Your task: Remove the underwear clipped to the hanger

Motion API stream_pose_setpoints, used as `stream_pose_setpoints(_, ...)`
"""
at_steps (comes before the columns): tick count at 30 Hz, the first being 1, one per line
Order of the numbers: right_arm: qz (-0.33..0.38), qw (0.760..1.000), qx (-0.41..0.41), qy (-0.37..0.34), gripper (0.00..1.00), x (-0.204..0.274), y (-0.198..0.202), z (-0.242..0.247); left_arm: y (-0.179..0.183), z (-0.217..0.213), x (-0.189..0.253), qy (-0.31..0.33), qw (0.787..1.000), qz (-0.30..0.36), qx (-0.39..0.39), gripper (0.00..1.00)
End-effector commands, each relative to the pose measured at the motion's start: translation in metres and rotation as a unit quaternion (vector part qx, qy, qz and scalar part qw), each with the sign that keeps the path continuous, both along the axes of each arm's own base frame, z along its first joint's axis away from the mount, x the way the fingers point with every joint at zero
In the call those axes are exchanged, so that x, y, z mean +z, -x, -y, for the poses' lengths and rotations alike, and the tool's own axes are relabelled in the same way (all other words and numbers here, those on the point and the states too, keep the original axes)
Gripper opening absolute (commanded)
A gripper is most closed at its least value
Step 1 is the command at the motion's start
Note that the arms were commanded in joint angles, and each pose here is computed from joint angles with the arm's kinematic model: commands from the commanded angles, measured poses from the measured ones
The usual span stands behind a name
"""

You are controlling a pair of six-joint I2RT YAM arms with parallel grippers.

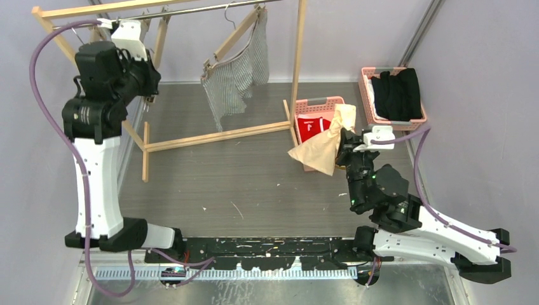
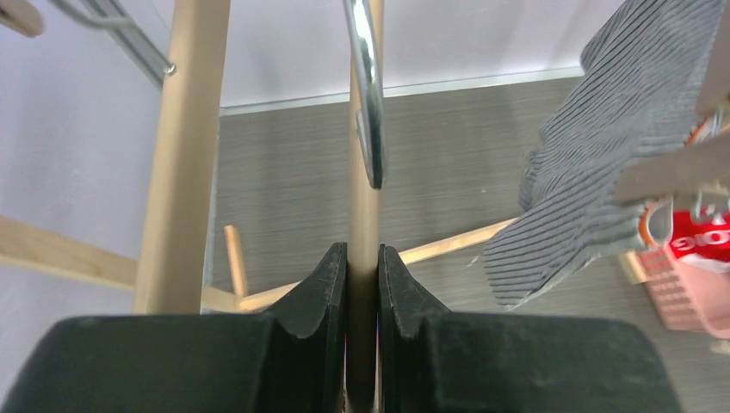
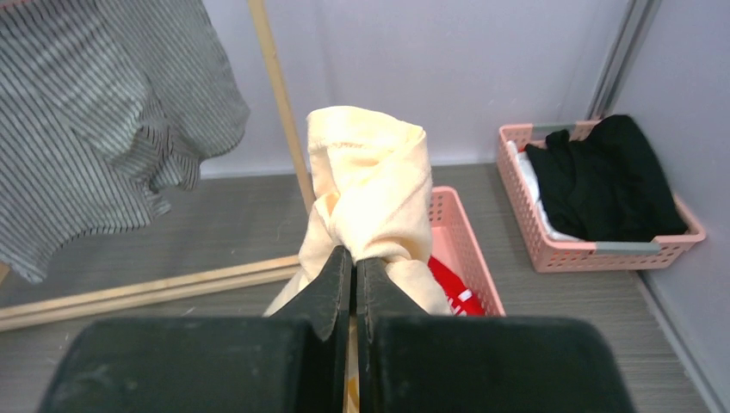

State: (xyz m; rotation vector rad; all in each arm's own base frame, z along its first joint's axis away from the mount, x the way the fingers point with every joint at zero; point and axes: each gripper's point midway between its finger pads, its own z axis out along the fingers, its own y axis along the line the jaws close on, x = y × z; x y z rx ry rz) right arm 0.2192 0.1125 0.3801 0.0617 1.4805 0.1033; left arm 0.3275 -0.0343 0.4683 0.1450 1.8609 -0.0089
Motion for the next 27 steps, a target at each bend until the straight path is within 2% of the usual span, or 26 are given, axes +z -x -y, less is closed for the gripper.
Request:
stream_pose_setpoints(1,0.045,0.998,-0.037,-0.033,0.01,0.047,0.002,0.023,-0.012,0.025,0.041,0.066,0.993,0.053,-0.088,0.0)
stream_pose_setpoints(10,0.067,0.994,-0.084,-0.007,0.01,0.058,-0.028,0.032,-0.022,0.035,0.062,0.086,0.986,0.083,-0.113,0.0)
stream_pose_setpoints(17,0.044,0.993,-0.108,0.031,0.01,0.032,-0.069,0.029,-0.029,0.032,0.072,0.087,0.985,0.111,-0.105,0.0)
stream_pose_setpoints(27,0.034,0.991,-0.126,0.02,0.01,0.007,-0.091,0.048,-0.054,0.026,0.055,0.085,0.989,0.086,-0.088,0.0)
